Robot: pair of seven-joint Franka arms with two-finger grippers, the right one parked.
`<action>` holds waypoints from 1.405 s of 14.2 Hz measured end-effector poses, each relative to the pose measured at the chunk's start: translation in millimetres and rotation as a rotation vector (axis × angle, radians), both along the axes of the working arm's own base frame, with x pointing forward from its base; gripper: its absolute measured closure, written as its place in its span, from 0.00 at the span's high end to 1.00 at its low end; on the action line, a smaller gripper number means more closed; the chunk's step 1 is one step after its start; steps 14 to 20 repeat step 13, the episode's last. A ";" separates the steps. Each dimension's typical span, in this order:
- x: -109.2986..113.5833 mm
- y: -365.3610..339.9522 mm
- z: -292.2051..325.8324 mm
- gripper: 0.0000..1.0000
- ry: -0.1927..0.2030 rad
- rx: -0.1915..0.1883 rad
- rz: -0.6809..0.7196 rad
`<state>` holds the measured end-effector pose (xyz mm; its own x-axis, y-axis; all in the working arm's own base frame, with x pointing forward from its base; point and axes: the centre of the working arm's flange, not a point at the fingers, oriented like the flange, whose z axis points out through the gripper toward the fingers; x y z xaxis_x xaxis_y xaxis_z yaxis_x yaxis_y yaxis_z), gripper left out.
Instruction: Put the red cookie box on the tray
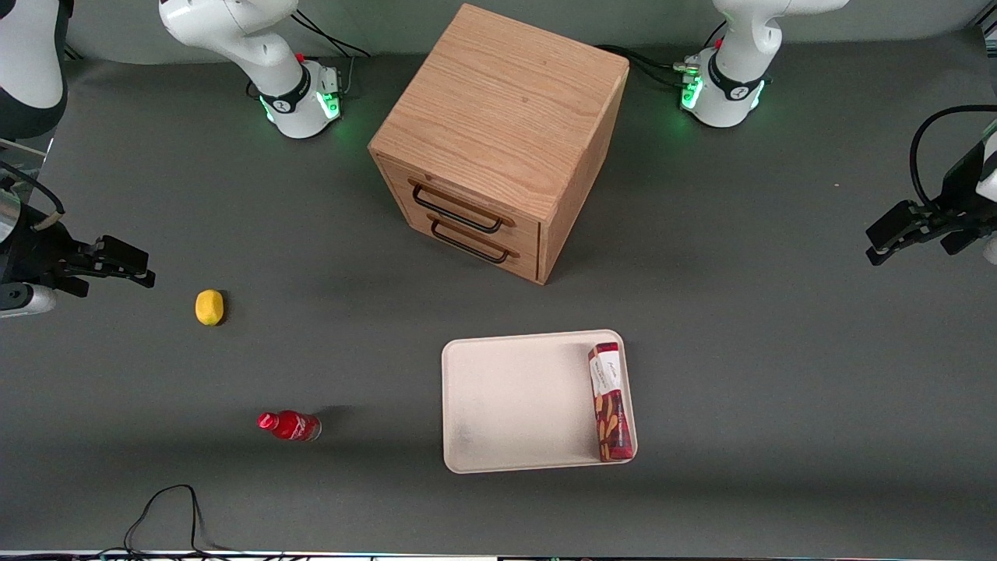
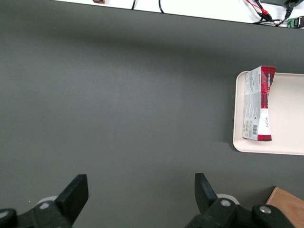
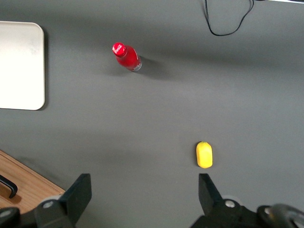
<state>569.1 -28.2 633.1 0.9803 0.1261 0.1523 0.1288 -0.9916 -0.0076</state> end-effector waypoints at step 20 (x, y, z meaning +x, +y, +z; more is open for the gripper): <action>-21.5 7.7 3.1 1.00 0.125 -0.007 -0.043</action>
